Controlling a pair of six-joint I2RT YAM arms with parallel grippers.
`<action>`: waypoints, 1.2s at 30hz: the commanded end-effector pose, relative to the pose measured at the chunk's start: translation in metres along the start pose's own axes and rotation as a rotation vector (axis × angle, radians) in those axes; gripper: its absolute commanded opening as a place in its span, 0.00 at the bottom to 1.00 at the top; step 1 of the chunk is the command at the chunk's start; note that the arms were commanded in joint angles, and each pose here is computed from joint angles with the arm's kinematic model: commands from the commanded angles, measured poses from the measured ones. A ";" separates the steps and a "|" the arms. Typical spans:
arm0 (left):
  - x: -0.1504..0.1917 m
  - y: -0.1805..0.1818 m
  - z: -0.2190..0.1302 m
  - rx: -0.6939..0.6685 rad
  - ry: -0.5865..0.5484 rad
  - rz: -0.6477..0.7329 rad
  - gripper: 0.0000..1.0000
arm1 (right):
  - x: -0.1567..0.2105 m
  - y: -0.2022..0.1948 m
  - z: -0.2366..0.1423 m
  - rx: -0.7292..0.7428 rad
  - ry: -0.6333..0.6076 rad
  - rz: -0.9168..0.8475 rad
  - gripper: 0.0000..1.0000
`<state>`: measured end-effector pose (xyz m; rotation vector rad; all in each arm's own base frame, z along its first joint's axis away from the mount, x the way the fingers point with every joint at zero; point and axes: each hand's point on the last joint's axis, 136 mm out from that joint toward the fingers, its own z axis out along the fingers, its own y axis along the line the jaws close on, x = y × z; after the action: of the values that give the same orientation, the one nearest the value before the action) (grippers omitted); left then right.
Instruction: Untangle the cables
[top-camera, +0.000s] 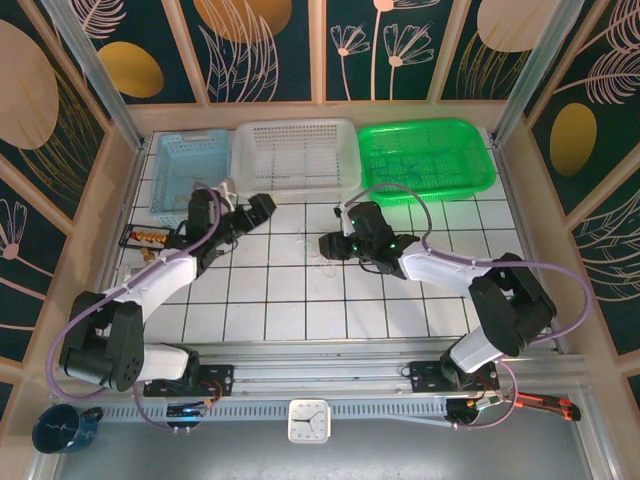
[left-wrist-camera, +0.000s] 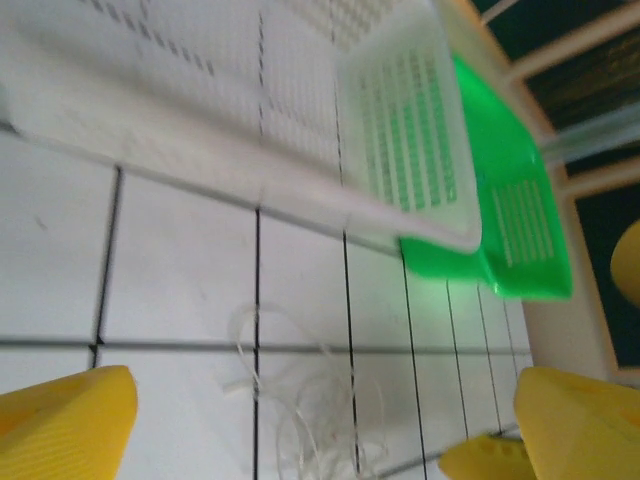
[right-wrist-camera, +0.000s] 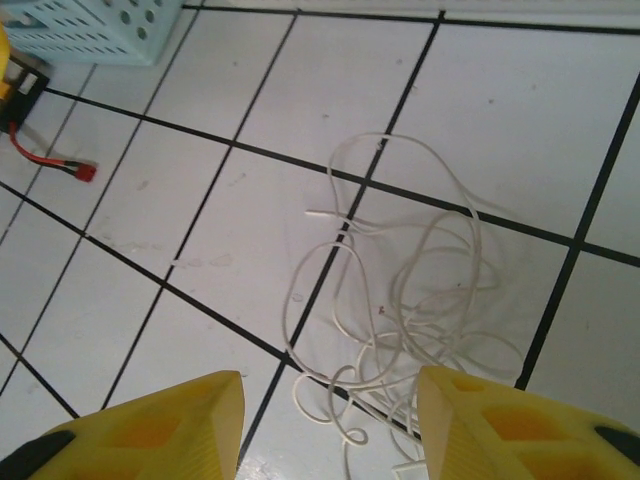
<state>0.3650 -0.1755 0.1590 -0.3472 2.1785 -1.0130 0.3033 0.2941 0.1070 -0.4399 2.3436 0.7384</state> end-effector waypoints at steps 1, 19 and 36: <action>0.023 -0.012 0.012 -0.022 0.024 0.056 0.93 | -0.007 -0.013 0.006 0.025 -0.035 0.026 0.49; 0.104 0.021 0.067 -0.211 0.239 0.171 0.56 | -0.010 -0.030 0.013 -0.052 -0.073 0.163 0.48; 0.126 0.026 0.094 -0.209 0.323 0.193 0.39 | -0.007 -0.031 0.000 -0.049 -0.103 0.179 0.48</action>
<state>0.3380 -0.2656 0.0363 -0.1041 2.5616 -0.7593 0.3207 0.2711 0.0827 -0.2289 2.3478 0.8543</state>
